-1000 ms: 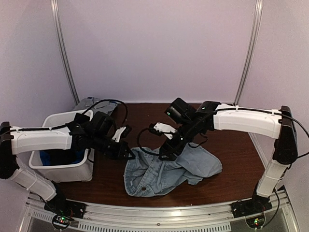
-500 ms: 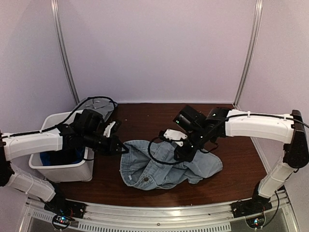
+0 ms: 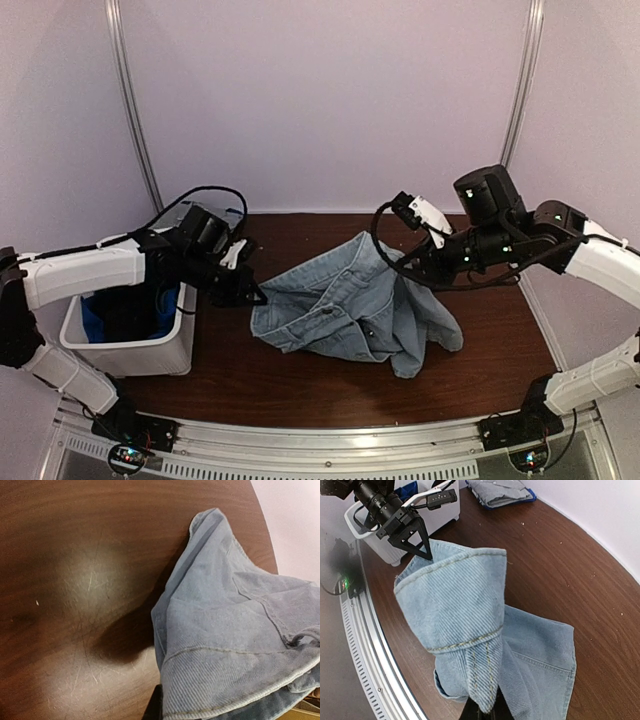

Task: Fold and stack the mixed laundry pile
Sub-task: Flatten out the crumpled skirt at the center of the board.

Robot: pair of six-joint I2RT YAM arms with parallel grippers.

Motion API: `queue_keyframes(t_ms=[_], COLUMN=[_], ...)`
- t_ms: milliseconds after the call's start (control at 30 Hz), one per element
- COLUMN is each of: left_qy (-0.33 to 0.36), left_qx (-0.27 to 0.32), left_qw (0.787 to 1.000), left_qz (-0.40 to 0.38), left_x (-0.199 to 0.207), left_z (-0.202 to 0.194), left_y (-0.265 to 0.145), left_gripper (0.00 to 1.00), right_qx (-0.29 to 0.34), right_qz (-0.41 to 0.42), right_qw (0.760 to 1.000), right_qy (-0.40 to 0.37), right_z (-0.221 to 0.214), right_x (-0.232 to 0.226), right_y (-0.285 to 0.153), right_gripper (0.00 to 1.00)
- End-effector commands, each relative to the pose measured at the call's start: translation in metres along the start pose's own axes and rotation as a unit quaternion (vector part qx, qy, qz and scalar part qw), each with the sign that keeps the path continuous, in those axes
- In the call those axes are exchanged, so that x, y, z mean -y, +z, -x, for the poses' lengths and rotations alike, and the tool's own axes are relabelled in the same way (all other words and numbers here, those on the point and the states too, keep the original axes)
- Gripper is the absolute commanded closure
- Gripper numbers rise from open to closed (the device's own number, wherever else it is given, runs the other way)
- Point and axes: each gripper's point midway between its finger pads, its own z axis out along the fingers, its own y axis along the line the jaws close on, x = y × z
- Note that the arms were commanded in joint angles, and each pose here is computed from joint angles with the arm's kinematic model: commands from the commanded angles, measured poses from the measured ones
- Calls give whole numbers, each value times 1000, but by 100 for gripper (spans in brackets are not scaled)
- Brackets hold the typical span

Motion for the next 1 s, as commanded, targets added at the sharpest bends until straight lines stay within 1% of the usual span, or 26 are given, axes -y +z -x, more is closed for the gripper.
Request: queue_keyframes(t_ms=[0,167,200,267,333,433,500,600,667,767,800,867,967], left_qy=[28,84,95,110,124,145,162,173,167,153,148,131,91], left_qx=[48,113,126,155,180,203,208,193,175,141,130,103,65], left_qw=[997,988,986,980,975,968,964,961,962,969,973,983,992], left_qz=[49,57,59,62,44,-6,-46,-98,-129,-130,-119,-75,-51], left_x=[8,51,59,74,93,124,140,156,165,167,165,150,122], left_z=[41,99,109,125,133,130,116,90,76,69,73,89,127], left_y=[-28,-75,-86,-109,-133,-167,-188,-204,-209,-208,-201,-180,-137], left_gripper=[100,100,100,100,100,100,100,100,100,100,100,100,100], right_qx=[126,177,189,213,241,266,256,238,239,256,260,260,228], right_qz=[-18,-53,-58,-61,-53,-17,27,79,102,99,86,35,-47], right_qw=[992,983,980,975,969,964,965,964,959,952,951,951,948], right_qy=[20,12,-1,-7,-6,17,42,84,109,139,146,166,216], right_z=[61,106,117,134,147,153,145,129,123,127,130,133,126], right_x=[13,29,29,27,22,8,-7,-28,-38,-36,-31,-10,42], right_y=[-50,-86,-95,-113,-133,-159,-165,-167,-175,-188,-189,-183,-150], right_gripper=[100,100,100,100,100,100,100,100,100,100,100,100,100])
